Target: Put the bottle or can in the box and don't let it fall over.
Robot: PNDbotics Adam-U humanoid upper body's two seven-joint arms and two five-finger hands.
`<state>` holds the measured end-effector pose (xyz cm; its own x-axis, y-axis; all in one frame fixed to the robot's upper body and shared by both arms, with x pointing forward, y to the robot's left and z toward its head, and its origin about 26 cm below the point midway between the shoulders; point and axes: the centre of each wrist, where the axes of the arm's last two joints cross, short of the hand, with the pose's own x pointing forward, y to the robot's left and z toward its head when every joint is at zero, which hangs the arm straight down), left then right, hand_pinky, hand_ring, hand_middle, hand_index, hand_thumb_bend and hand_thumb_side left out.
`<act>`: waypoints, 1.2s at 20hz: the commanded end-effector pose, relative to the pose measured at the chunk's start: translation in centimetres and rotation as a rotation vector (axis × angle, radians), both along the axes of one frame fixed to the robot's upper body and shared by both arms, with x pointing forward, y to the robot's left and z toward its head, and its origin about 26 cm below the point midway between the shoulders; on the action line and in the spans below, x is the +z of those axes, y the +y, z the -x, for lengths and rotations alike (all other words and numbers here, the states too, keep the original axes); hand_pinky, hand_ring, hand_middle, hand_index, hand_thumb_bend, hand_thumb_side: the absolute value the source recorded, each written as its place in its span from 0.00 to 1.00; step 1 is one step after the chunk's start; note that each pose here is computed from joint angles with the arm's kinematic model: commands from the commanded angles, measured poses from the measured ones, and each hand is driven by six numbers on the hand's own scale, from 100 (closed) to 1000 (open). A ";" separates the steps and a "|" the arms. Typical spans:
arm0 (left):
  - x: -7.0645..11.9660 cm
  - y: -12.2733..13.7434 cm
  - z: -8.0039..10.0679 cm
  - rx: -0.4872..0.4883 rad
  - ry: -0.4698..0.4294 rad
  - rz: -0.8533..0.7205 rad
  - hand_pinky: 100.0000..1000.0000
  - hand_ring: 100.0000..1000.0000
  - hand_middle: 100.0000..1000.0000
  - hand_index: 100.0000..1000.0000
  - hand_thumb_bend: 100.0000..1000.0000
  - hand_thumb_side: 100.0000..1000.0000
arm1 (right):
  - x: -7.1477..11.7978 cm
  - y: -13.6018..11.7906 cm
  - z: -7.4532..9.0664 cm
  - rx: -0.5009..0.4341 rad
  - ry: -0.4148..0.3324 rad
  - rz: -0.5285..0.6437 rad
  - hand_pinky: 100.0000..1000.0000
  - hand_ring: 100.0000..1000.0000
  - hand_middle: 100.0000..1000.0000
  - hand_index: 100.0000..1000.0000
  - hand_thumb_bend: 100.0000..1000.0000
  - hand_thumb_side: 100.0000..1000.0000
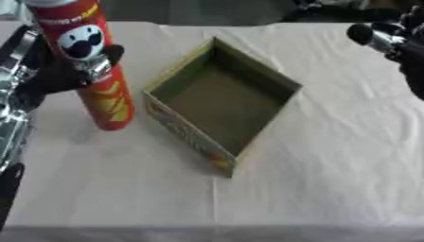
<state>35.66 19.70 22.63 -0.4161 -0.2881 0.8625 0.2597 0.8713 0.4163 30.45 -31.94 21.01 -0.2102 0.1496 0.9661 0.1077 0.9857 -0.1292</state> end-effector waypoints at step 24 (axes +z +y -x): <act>4.9 -9.3 -2.0 -0.160 -0.148 0.066 0.45 0.41 0.27 0.17 0.00 0.00 | 2.3 0.3 0.1 0.030 -0.076 0.007 0.97 0.93 0.89 0.99 0.86 0.19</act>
